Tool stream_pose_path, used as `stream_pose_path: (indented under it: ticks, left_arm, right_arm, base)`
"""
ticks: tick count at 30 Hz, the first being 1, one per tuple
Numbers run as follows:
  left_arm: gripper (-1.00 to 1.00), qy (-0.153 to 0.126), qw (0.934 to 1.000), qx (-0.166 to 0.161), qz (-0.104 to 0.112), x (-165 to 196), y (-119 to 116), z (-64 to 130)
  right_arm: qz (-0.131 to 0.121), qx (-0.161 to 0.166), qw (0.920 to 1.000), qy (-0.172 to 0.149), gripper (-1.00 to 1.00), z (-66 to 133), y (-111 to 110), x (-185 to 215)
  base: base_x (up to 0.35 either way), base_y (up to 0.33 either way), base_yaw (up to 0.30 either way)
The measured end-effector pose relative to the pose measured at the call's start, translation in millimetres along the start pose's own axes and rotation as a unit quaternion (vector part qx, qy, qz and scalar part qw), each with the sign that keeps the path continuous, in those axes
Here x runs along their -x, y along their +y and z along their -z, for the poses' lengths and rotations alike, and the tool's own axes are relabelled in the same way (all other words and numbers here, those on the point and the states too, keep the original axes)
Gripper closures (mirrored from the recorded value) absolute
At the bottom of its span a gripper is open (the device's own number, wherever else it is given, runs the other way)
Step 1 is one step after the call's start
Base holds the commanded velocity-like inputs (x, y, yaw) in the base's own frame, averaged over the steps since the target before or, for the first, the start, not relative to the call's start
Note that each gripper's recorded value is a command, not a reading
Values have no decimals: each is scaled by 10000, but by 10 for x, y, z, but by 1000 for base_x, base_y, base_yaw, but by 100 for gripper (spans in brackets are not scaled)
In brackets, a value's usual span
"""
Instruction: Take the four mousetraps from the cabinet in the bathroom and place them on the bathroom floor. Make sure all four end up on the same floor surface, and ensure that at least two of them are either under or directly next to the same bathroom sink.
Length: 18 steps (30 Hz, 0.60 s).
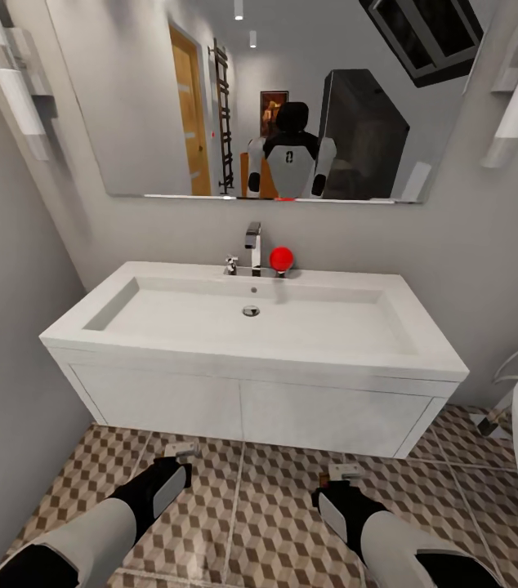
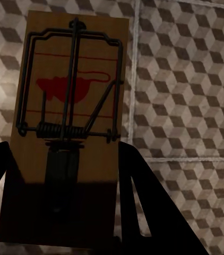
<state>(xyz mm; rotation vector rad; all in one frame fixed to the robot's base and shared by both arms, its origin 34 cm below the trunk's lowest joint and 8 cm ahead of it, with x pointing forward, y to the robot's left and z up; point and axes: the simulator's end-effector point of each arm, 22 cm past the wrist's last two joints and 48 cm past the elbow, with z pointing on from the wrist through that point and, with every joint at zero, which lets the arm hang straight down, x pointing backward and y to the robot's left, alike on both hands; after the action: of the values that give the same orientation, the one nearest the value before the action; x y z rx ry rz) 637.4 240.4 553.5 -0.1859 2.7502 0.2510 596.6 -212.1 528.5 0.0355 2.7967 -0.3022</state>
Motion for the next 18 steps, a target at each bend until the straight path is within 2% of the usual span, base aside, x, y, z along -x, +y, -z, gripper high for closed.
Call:
stream_pose_path:
  ticks: [7, 18]
  left_arm:
    - [100, -1, 10000, -10, -2, -3, -14, 3]
    - [100, 13, 10000, -46, -6, -107, -93, -159]
  right_arm:
    - [10, 5, 10000, -4, 100, 1, 5, 2]
    - [11, 10, 10000, -4, 100, -170, 48, -71]
  base:
    - [0, 0, 0]
    - [0, 0, 0]
